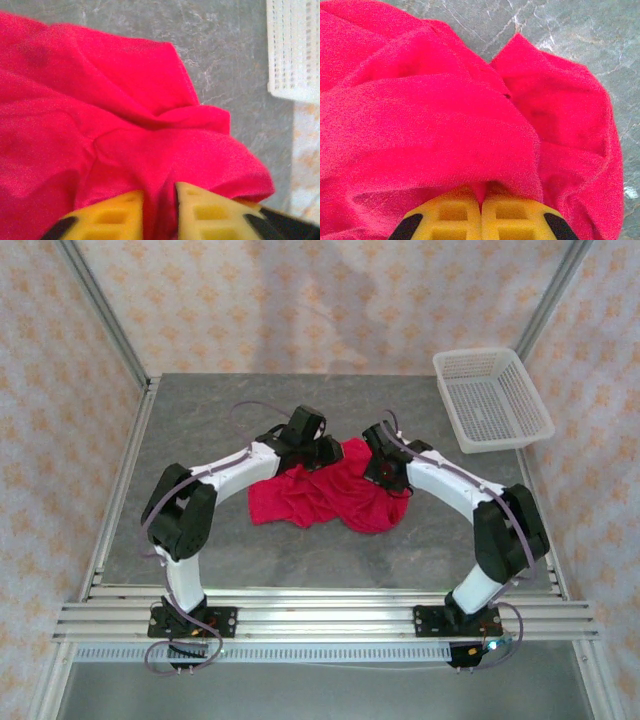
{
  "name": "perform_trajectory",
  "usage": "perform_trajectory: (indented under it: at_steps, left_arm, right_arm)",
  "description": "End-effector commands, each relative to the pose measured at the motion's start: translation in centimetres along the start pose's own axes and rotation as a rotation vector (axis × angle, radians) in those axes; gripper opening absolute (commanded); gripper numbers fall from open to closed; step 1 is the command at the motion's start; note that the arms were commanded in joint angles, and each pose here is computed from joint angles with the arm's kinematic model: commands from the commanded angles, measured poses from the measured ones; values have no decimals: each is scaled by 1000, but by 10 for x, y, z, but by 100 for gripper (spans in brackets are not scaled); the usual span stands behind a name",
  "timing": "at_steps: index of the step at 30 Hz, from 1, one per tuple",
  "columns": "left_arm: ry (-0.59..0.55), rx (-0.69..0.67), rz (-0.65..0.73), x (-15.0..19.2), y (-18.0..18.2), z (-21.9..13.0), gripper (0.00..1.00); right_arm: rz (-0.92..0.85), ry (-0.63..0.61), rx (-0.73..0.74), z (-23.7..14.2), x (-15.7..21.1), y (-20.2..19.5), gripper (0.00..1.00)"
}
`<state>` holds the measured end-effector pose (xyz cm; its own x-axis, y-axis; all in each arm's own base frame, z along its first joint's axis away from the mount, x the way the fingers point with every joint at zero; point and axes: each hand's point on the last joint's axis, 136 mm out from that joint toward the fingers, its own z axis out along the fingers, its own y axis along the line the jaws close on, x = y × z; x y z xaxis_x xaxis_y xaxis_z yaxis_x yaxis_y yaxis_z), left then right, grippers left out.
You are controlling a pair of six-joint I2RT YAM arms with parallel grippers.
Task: Fold the inside-out t-shirt
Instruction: Turn the T-shirt inside out at the center of the table, then flatten out the T-shirt at the center of the table.
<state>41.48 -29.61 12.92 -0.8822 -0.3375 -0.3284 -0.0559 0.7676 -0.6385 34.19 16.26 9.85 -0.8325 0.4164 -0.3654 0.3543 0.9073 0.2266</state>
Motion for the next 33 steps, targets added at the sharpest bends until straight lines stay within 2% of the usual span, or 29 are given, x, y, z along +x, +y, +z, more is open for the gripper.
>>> perform_trajectory:
  at_steps: [1, 3, 8, 12, 15, 22, 29, 31, 32, 33]
  left_arm:
    - [-80, -62, 15, -25, 13, -36, 39]
    - [-106, -117, 8, -36, 35, -50, 43]
    - [-126, -214, -37, -47, 89, -77, 43]
    - [-109, -270, -60, -40, 122, -81, 43]
    - [-98, -292, -94, -36, 142, -75, 45]
    - [-85, -291, -139, -43, 152, -51, 50]
    - [-69, -366, -165, -44, 171, -34, 51]
    - [-78, -366, -174, -47, 172, -29, 48]
    - [-82, -367, -177, -50, 173, -27, 41]
    - [-85, -366, -178, -52, 172, -25, 27]
  right_arm:
    - [-86, -76, -52, -43, -21, 9, 0]
    - [-112, -99, -52, -58, -26, 4, 0]
    - [-61, -194, -96, -85, -40, -24, 0]
    - [41, -240, -137, -94, -47, -49, 0]
    - [63, -235, -145, -96, -48, -55, 0]
    - [65, -224, -153, -96, -48, -53, 0]
    - [67, -233, -145, -98, -50, -54, 0]
    - [67, -232, -149, -98, -50, -53, 0]
    - [66, -232, -149, -98, -50, -53, 0]
    - [66, -231, -149, -97, -50, -52, 0]
